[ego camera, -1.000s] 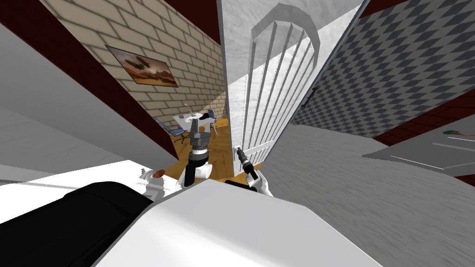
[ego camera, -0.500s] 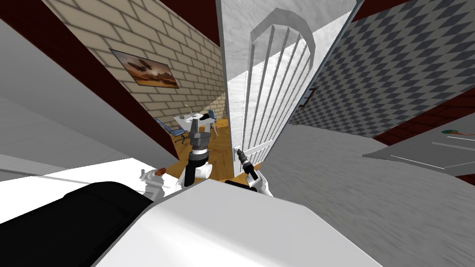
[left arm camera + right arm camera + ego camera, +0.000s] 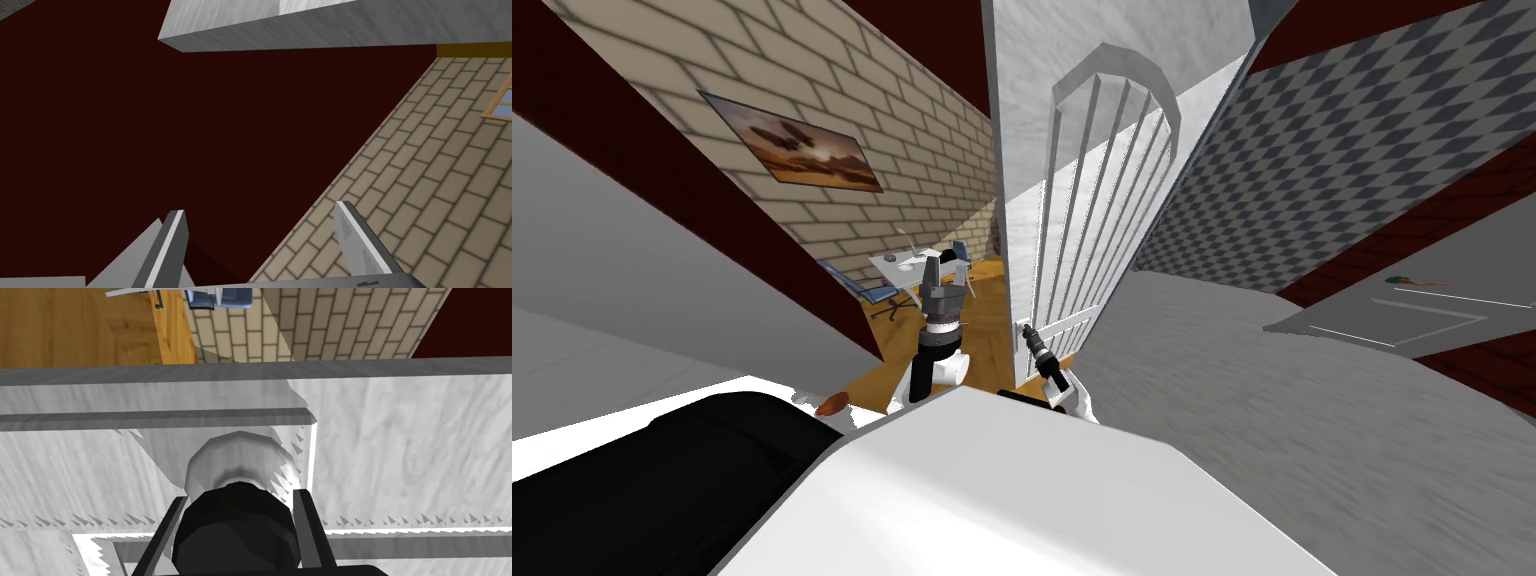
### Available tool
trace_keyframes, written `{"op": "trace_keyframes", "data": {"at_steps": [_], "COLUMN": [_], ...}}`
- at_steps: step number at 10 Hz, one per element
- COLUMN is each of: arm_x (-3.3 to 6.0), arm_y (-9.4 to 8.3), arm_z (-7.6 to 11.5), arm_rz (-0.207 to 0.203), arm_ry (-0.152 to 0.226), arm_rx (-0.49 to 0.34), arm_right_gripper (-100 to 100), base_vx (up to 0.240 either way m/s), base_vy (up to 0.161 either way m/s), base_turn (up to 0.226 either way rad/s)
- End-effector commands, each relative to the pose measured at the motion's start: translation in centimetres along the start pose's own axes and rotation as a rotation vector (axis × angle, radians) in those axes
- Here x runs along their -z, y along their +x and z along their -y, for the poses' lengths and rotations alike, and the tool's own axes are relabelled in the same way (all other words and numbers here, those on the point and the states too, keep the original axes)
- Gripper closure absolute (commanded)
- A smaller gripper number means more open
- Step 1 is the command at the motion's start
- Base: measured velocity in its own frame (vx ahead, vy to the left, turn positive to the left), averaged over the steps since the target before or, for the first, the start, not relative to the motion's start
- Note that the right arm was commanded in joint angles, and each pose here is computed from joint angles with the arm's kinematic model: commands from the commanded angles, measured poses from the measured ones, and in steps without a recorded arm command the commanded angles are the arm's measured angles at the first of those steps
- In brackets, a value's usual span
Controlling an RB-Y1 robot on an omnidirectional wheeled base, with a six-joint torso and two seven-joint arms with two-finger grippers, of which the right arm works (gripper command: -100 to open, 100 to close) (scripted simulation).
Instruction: Push the door open
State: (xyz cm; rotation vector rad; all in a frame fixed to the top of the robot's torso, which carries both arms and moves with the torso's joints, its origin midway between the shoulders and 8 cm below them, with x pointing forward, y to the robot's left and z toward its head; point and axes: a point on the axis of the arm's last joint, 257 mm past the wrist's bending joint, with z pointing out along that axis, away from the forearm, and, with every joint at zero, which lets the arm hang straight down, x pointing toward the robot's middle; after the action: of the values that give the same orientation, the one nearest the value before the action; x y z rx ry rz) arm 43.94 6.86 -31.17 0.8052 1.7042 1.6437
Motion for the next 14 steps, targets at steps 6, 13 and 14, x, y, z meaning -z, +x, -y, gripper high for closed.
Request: {"op": "trace_keyframes", "data": {"at_steps": [6, 13, 14], "arm_x": [0.51, 0.55, 0.8], "arm_y": [0.3, 5.8, 5.1], "arm_z": [0.1, -1.4, -0.8], "arm_rz": [-0.002, -0.059, -0.055], "arm_ry": [0.006, -0.018, -0.009], "arm_rx": [0.02, -0.019, -0.003], "arm_right_gripper": [-100, -100, -100], "base_vx": [0.1, -0.191, 0.066], "base_vy": [0.089, -0.11, 0.089], "base_turn": [-0.198, -0.083, 0.045]}}
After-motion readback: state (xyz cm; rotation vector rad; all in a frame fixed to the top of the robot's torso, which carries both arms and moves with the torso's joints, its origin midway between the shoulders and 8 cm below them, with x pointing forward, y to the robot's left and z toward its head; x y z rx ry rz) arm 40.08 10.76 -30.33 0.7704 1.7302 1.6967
